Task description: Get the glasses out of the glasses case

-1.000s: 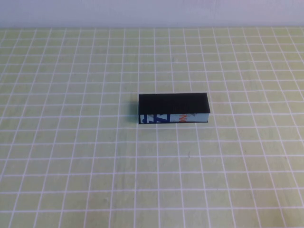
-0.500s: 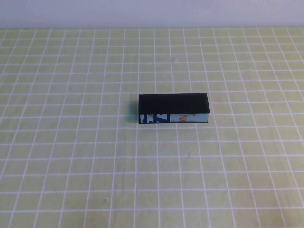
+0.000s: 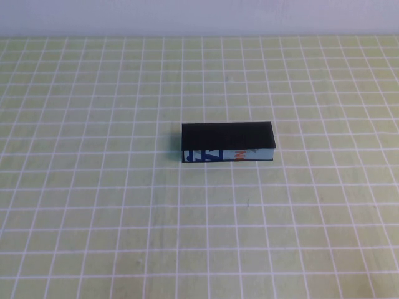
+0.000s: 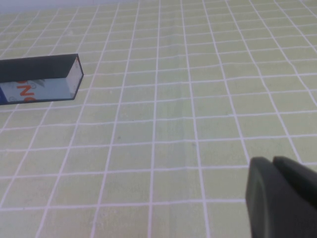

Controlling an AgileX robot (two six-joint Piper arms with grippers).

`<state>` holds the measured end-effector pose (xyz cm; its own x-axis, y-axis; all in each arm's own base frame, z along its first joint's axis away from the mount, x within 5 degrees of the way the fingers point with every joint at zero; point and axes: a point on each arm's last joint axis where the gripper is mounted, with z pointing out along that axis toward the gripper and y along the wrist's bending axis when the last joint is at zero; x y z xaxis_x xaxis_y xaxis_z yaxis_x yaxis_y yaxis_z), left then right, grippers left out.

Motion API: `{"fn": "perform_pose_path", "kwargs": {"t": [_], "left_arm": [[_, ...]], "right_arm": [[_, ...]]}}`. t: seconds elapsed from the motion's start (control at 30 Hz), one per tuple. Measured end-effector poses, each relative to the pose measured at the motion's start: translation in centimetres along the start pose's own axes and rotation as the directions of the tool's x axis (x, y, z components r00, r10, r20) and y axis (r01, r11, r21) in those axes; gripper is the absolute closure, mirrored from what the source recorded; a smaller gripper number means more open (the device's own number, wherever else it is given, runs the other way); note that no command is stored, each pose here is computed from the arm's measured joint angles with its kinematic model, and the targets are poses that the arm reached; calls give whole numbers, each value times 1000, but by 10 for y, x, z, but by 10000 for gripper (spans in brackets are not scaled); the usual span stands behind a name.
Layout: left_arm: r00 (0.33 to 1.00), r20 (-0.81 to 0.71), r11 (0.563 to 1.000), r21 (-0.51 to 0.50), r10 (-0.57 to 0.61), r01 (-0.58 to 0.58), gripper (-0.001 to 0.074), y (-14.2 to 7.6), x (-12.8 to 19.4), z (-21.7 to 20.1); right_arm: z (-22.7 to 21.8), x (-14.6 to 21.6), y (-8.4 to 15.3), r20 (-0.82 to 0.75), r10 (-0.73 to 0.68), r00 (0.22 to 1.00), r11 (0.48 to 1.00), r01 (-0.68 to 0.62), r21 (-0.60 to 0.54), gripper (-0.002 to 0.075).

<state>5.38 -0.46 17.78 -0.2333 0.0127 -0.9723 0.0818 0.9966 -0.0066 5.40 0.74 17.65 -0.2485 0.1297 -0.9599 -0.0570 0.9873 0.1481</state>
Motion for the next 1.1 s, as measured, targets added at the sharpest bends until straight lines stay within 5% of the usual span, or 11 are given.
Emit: {"fn": "perform_pose_path", "kwargs": {"t": [0.23,0.4,0.63,0.87,1.1], "left_arm": [[985,46,985,45,-168,166,737,-3,-5,0],[865,114,870,138,-489,473,737,-6,-15,-1],[789,159,803,175,-594,569,737,-4,-21,-3],[826,-158,812,154,-542,562,737,-20,-52,-3],[866,-408,867,270,-290,418,737,-38,-103,30]], "right_arm": [[0,0,0,0,0,1000,1000,0,0,743],[0,0,0,0,0,1000,1000,0,0,743],[0,0,0,0,0,1000,1000,0,0,743],[0,0,0,0,0,1000,1000,0,0,743],[0,0,0,0,0,1000,1000,0,0,743]]}}
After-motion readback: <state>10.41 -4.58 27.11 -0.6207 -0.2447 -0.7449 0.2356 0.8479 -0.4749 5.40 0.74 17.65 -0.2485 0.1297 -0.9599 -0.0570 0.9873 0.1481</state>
